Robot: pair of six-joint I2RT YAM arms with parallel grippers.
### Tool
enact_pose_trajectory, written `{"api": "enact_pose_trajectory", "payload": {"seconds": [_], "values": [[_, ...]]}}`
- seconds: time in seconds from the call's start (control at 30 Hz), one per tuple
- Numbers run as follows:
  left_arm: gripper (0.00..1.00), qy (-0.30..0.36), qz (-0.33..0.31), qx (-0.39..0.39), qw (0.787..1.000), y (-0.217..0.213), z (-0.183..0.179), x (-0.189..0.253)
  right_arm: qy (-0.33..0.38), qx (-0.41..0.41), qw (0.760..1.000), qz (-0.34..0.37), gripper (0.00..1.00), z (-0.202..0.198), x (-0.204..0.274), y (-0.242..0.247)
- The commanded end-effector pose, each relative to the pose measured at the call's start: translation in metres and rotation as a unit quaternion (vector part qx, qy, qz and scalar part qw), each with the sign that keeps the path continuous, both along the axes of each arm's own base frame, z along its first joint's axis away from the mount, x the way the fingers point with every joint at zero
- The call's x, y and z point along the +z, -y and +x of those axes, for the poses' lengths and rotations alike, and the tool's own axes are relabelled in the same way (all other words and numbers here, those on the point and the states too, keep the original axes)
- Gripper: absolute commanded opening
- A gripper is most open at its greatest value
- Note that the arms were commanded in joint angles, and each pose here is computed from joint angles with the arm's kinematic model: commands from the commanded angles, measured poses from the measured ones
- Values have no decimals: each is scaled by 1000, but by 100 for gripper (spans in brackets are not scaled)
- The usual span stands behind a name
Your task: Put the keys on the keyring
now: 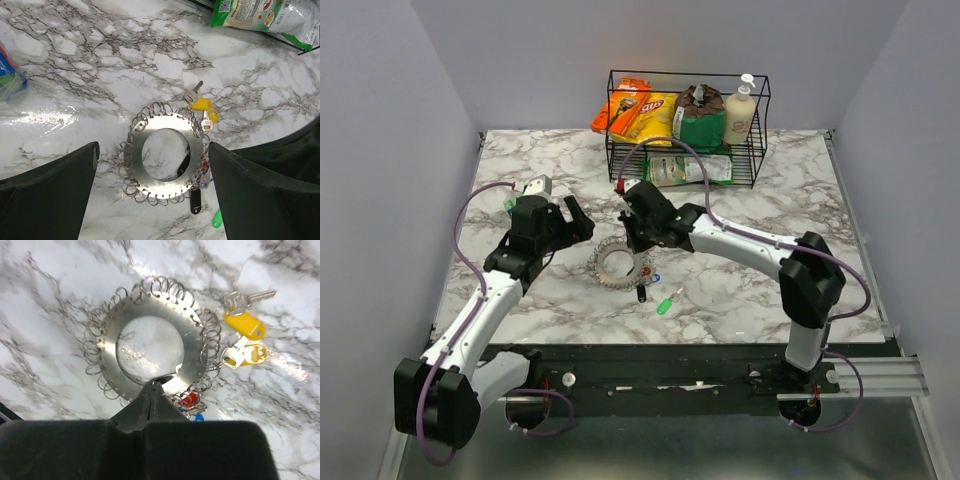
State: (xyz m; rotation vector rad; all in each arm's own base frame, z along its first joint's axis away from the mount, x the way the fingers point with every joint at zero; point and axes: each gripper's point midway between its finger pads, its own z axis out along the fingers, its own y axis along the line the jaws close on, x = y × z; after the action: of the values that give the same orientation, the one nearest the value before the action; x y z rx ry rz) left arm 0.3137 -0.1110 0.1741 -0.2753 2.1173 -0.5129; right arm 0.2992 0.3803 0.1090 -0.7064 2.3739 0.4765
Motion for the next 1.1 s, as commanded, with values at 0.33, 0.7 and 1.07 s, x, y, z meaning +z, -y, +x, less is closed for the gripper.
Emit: {"api": "enact_pose_trajectory", "payload": {"seconds": [0.33,0.7,1.07], "values": [[99,-49,13,-11,999,3,1,-33,41,-64,997,27,2,22,14,51],[99,-89,2,-19,996,10,2,-56,4,-88,996,27,4,25,-12,89],[95,-99,-8,-75,992,46,-2,-57,-24,-47,998,46,5,16,-17,73]]}}
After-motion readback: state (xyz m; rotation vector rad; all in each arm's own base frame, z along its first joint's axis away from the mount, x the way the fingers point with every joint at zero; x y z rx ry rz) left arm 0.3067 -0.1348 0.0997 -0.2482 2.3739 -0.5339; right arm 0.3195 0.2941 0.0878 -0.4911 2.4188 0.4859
